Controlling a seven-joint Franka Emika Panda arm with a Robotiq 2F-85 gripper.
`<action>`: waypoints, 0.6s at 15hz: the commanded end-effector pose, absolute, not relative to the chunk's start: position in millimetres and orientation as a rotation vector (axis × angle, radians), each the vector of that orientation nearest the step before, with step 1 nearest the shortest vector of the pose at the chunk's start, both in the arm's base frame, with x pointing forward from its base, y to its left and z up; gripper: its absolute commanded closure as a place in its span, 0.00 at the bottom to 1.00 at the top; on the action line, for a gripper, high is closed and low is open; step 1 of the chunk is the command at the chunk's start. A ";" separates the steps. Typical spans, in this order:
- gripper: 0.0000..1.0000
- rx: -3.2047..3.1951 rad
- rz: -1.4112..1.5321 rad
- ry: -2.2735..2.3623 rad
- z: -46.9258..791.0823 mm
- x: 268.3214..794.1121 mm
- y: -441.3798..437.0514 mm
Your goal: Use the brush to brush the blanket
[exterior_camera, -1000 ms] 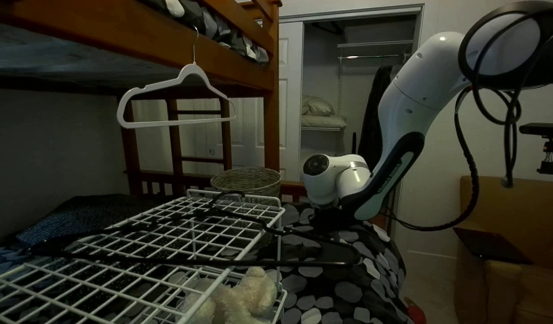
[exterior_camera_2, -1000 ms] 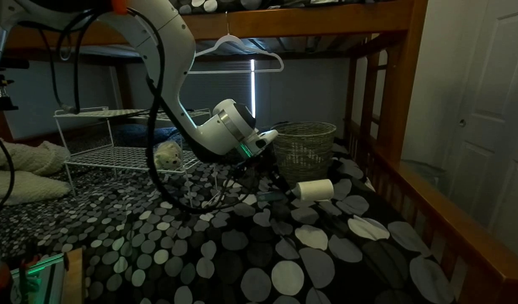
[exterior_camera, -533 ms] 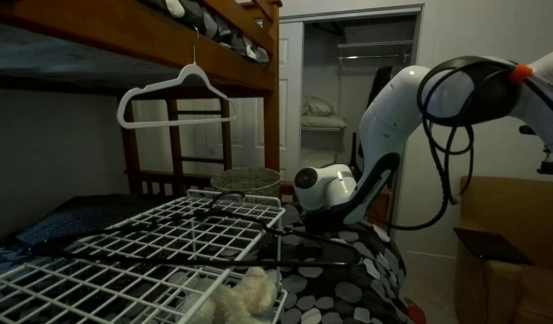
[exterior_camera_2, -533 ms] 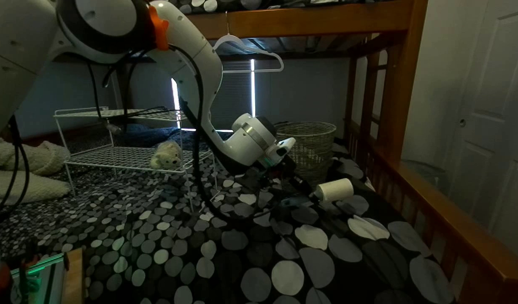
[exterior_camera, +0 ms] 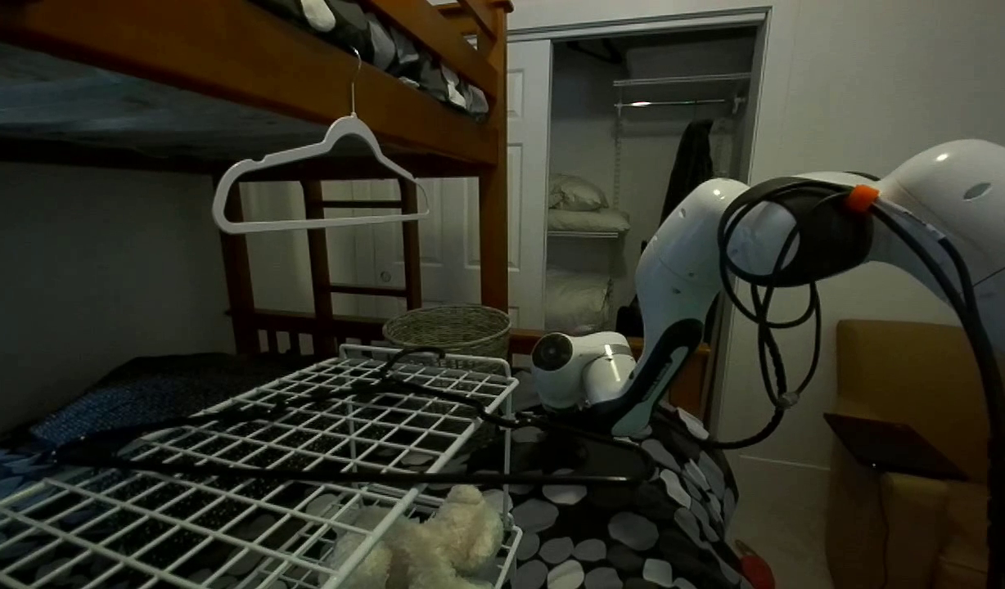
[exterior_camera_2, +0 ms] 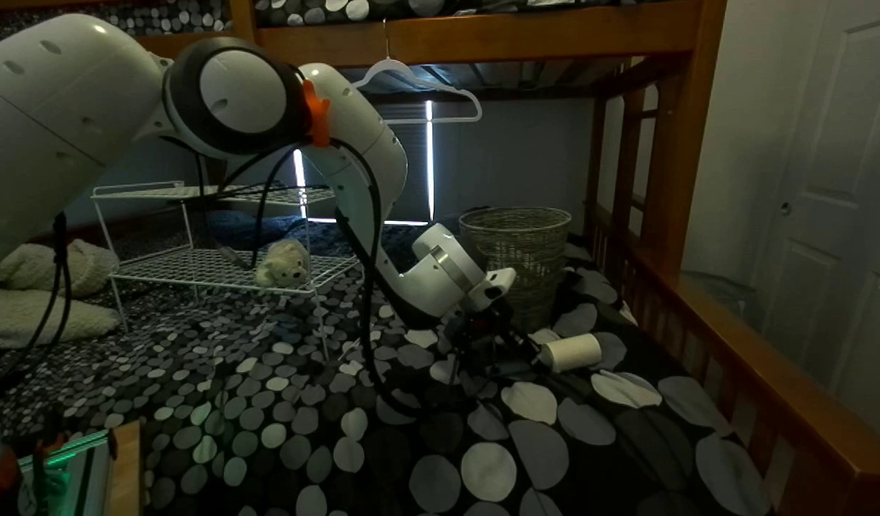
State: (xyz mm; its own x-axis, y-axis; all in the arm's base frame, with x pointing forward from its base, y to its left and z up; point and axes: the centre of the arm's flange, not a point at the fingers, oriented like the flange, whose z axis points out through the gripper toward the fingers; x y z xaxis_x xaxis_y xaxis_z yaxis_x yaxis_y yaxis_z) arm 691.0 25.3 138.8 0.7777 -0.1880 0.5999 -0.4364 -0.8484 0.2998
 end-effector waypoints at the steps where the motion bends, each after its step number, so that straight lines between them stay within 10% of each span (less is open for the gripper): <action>1: 0.95 2.620 0.726 -0.591 123.3 700.4 -5.6; 9: 0.95 2.667 0.661 -1.029 132.8 689.2 -80.0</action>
State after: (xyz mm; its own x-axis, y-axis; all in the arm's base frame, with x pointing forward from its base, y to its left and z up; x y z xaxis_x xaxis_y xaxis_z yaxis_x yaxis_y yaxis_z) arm 700.1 -41.3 138.5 0.7030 -0.4834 0.5217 -0.6059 -0.7912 0.0833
